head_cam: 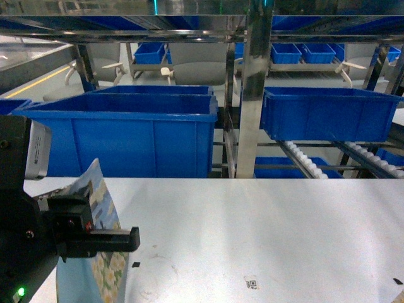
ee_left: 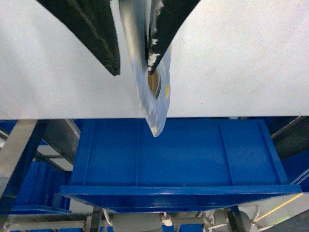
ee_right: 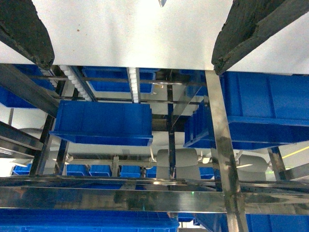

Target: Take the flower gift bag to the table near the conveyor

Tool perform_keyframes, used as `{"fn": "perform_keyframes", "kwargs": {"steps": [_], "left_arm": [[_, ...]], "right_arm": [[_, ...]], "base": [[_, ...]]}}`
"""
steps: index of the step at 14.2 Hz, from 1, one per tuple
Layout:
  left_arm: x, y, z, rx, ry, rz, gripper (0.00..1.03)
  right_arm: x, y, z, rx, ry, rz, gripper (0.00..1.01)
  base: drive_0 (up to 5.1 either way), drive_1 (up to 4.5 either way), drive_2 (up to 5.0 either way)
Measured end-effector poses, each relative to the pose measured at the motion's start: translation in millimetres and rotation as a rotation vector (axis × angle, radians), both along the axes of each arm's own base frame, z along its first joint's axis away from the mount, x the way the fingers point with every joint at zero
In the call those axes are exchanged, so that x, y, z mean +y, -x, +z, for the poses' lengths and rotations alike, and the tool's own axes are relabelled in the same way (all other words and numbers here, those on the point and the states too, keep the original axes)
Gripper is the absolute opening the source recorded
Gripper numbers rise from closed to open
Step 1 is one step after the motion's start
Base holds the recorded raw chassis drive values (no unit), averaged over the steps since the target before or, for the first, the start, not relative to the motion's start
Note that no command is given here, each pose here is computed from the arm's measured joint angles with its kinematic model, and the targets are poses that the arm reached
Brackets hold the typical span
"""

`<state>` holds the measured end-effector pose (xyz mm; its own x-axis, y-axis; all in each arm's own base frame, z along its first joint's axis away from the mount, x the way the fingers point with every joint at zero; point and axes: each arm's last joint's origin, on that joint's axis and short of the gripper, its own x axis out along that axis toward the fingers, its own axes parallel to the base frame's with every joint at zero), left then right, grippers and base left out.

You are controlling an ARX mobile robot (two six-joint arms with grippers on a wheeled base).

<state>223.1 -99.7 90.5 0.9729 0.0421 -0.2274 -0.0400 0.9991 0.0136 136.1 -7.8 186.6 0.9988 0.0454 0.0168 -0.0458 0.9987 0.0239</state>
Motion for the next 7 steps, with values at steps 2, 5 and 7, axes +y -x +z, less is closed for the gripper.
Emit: {"fn": "perform_keyframes", "kwargs": {"steps": [2,5,7], "left_arm": [[-2.0,7.0,8.8,-0.029,-0.004,-0.018,0.48],[-11.8,16.7,35.3,-0.135,-0.002,-0.074,0.96],[-6.6,19.0,44.6,-0.172,-0.002,-0.069,0.98]], "right_arm": [[0.0,0.0,0.0,0.0,0.0,0.0,0.98],[0.0,0.0,0.0,0.0,0.0,0.0,0.98],[0.0,0.0,0.0,0.0,0.0,0.0,0.98]], "base": [[0.0,0.0,0.0],[0.0,0.0,0.0],[0.0,0.0,0.0]]}}
